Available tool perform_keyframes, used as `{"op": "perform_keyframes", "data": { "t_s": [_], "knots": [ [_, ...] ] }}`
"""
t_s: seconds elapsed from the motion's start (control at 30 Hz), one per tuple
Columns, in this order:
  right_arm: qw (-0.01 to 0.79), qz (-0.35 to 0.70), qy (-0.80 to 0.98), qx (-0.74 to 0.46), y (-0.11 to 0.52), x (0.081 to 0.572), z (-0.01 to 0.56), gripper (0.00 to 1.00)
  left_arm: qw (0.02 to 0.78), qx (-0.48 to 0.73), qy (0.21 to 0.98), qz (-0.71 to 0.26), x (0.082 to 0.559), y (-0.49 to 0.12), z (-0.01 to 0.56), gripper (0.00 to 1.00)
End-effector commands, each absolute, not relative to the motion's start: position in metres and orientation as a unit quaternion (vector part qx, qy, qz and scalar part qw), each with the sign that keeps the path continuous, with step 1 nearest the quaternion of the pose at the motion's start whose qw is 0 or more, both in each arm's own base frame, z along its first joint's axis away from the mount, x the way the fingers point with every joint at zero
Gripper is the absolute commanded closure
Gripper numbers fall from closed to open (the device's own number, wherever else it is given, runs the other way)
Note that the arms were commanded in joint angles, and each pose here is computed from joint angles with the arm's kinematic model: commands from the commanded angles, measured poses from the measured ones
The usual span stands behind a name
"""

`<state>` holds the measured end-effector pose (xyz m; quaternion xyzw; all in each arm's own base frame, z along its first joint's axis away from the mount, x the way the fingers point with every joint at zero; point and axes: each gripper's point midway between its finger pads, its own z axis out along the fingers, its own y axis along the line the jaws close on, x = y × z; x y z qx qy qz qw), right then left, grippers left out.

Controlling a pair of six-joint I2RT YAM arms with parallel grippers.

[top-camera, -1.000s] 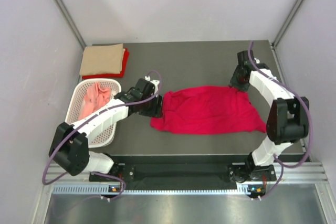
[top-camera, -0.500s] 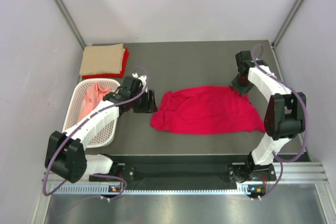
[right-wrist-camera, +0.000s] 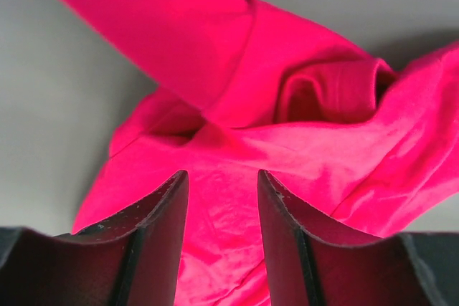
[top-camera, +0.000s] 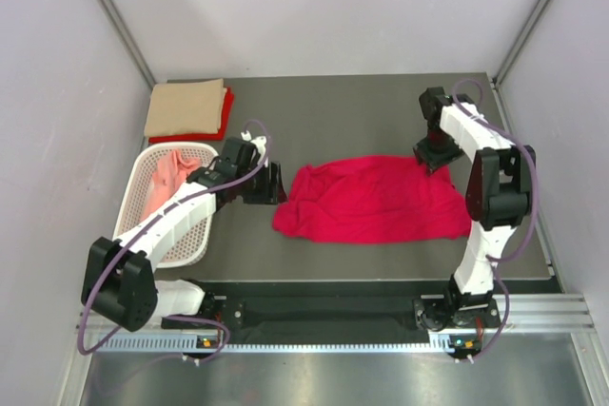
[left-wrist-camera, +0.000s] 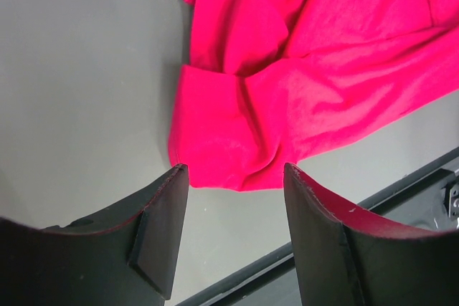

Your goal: Fold and stack the t-shirts

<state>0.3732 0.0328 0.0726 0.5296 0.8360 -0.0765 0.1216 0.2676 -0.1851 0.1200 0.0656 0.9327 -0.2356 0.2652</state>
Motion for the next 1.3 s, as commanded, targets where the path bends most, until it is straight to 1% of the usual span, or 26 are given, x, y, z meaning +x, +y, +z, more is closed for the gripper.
{"op": "perform_keyframes", "data": {
  "t_s": [0.0,0.17,0.5,0.77,0.97,1.1,1.27],
  "knots": [
    [0.125,-0.09,0.811,0.564,0.027,0.378,0.078,0.55,0.285,0.07,0.921,-0.255,0.269,-0.19,0.128,0.4],
    [0.125,-0.079,0.81,0.568,0.03,0.394,0.069,0.57,0.29,0.071,0.92,-0.254,0.27,-0.19,0.13,0.39],
    [0.121,-0.084,0.807,0.572,0.029,0.403,0.056,0.57,0.284,0.069,0.922,-0.252,0.27,-0.19,0.125,0.4],
    [0.135,-0.054,0.812,0.566,0.035,0.423,0.067,0.58,0.278,0.071,0.925,-0.249,0.27,-0.189,0.121,0.4],
    [0.147,-0.074,0.805,0.571,0.022,0.421,0.081,0.59,0.276,0.072,0.924,-0.255,0.271,-0.192,0.121,0.39],
    [0.129,-0.091,0.805,0.573,0.017,0.413,0.073,0.59,0.274,0.072,0.924,-0.256,0.271,-0.193,0.12,0.4],
    [0.113,-0.085,0.809,0.571,0.023,0.412,0.061,0.59,0.274,0.07,0.924,-0.257,0.27,-0.193,0.119,0.4]
  ]
}}
